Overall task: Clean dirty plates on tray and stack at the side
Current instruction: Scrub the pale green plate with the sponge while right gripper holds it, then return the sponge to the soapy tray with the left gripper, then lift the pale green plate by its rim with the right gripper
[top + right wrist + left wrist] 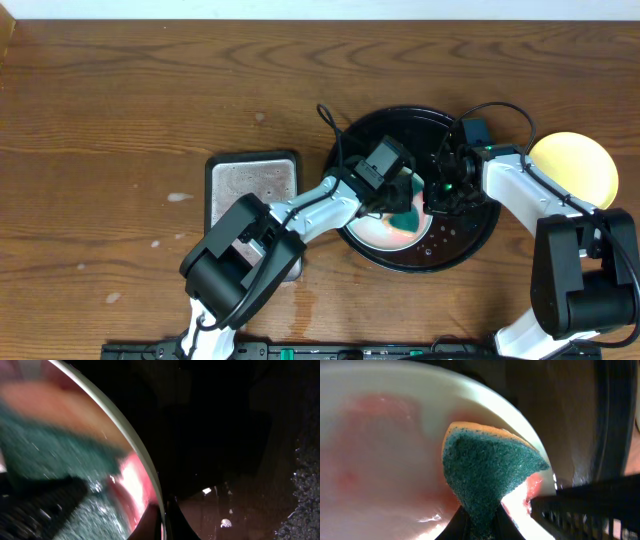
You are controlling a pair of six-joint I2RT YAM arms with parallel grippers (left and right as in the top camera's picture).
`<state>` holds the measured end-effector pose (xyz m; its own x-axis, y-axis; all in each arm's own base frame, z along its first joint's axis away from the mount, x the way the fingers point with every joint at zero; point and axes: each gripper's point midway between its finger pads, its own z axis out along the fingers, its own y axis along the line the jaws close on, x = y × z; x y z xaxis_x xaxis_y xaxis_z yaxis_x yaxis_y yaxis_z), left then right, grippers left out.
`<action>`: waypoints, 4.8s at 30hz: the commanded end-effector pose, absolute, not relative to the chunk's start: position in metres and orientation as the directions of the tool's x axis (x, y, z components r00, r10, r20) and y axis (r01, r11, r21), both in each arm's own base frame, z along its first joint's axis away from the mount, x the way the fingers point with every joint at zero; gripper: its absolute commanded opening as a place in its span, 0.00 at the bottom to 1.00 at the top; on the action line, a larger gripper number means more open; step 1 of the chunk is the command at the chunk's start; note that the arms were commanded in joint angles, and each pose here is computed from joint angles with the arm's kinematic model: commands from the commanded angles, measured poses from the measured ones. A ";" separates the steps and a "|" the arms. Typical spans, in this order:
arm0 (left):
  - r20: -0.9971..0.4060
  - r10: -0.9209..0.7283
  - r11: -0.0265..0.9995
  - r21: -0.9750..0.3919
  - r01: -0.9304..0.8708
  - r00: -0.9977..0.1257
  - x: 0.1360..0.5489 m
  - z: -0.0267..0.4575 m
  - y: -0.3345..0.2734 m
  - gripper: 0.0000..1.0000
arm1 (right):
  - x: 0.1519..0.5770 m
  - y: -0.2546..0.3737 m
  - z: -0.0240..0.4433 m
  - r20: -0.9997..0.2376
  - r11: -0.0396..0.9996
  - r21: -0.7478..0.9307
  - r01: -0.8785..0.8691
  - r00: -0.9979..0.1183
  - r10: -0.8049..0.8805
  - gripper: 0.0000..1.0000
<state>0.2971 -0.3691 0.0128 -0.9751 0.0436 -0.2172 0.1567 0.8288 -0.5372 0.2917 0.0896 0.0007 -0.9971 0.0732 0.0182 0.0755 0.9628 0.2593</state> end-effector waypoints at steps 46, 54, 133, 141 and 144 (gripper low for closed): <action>-0.129 0.164 0.985 -0.029 0.169 -0.978 0.309 -0.018 -0.280 0.07 | 0.287 0.075 -0.008 0.023 0.982 0.171 0.076 -0.997 0.073 0.01; -0.332 0.230 0.918 0.385 0.091 -0.915 0.354 0.018 -0.220 0.07 | 0.288 0.075 -0.007 0.019 0.982 0.172 0.075 -0.997 0.072 0.01; -0.420 -0.208 0.962 -0.251 -0.107 -0.883 0.273 0.241 -0.077 0.85 | 0.289 0.095 0.240 -0.536 0.641 -0.768 0.019 -0.568 -0.625 0.01; -0.419 -0.208 0.962 -0.251 -0.107 -0.884 0.273 0.241 -0.077 0.85 | 0.285 0.107 0.240 -0.507 0.616 -0.787 -0.027 -0.540 -0.671 0.01; -0.419 -0.208 0.962 -0.251 -0.107 -0.884 0.273 0.241 -0.077 0.85 | 0.284 0.107 0.240 -0.506 0.616 -0.787 -0.030 -0.539 -0.673 0.01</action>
<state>0.2725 -0.0771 0.2395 -0.8839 -0.2098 -0.4181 -0.1128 0.9630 -0.2447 0.2845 0.1081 0.2264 -0.5562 -0.6699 -0.4918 -0.0648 0.6249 -0.7780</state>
